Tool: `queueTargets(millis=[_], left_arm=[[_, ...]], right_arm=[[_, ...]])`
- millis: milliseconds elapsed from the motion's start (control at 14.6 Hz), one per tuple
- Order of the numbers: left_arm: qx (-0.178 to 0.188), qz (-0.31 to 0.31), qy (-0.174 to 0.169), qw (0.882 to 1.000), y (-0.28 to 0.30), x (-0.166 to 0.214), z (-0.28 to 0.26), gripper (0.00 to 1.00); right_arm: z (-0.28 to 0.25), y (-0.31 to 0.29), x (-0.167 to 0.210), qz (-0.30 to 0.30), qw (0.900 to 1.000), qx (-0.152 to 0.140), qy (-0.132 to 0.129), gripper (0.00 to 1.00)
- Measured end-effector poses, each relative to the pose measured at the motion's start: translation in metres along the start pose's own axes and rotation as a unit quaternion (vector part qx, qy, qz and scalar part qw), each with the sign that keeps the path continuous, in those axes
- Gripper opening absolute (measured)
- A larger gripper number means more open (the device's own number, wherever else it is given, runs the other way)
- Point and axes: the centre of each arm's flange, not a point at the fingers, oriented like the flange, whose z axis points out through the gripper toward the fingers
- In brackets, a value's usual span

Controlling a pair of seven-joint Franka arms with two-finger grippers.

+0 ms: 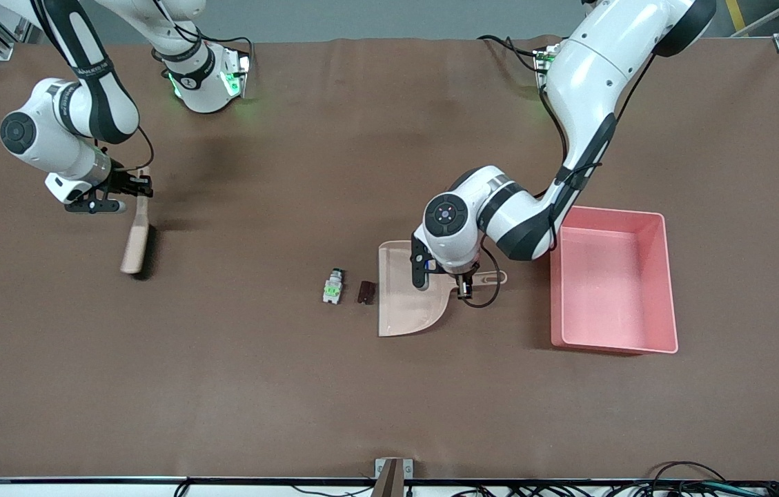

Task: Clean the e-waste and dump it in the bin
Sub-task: 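Close the left gripper on the dustpan while the right gripper grasps the brush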

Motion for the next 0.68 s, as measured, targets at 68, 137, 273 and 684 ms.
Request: queueTargets(millis=[68, 137, 273, 684], left_arm=[[0.000, 0.000, 0.000, 1.000, 0.0003, 0.0003, 0.0007, 0.59], [-0.001, 0.000, 0.000, 1.000, 0.0004, 0.0005, 0.0009, 0.57], [-0.001, 0.001, 0.000, 1.000, 0.0005, 0.0006, 0.0009, 0.56], [0.000, 0.003, -0.001, 1.000, 0.0010, 0.0013, 0.0008, 0.44]], right_arm=[[0.0000, 0.0001, 0.0000, 0.000, 1.000, 0.000, 0.000, 0.26], [-0.0001, 0.0002, 0.0001, 0.000, 1.000, 0.000, 0.000, 0.26], [-0.0001, 0.0002, 0.0001, 0.000, 1.000, 0.000, 0.000, 0.26], [0.0001, -0.0002, 0.0000, -0.001, 1.000, 0.000, -0.001, 0.26]])
